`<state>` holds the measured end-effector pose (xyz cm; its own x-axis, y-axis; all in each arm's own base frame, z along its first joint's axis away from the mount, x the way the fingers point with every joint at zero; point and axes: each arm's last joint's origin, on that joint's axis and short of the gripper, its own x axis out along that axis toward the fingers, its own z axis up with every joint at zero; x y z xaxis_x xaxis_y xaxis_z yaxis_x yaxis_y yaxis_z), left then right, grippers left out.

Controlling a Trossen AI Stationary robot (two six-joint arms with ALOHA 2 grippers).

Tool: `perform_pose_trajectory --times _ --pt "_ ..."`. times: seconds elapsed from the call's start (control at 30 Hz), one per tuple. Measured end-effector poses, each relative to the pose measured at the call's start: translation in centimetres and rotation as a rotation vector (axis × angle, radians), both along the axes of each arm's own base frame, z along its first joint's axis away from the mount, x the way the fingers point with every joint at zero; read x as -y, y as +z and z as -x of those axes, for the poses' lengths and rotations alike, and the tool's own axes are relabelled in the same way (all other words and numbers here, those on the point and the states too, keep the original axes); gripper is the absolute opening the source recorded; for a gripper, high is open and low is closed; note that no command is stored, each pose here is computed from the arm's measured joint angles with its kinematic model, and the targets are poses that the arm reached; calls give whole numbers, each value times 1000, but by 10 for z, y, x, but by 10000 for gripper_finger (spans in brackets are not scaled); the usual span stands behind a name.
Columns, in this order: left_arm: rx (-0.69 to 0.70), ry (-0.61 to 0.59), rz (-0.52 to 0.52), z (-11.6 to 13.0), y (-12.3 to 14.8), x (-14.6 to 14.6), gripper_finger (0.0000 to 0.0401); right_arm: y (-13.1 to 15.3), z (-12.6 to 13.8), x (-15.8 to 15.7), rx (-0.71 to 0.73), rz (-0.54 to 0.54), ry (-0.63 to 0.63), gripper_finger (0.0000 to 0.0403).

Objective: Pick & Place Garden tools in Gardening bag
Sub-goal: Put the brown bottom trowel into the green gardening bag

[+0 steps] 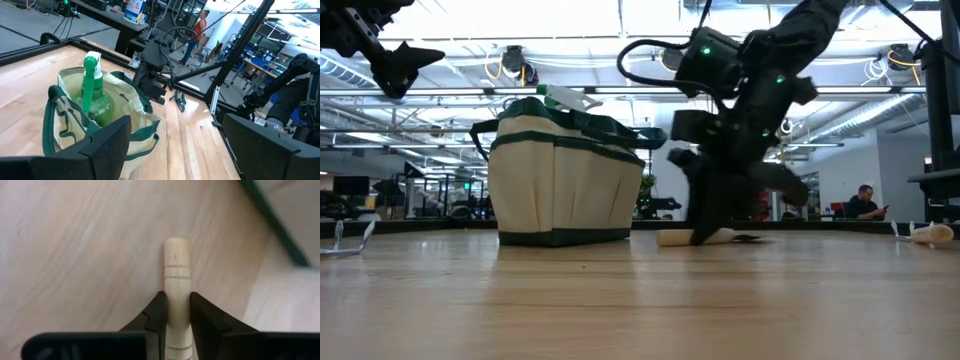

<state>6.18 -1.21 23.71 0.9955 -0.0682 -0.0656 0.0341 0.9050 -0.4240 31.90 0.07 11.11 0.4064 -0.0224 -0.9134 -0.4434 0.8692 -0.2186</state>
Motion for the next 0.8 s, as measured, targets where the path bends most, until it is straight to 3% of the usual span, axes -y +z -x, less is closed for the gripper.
perform_pose_trajectory --times 0.37,0.6,0.8 --pt "24 2 34 0 3 0 324 40 35 -27 -124 -69 -110 52" --pt "20 5 86 0 3 0 324 62 45 -37 -80 -131 -189 51" --pt "19 5 75 0 2 0 324 82 43 -38 -4 -435 -309 51"
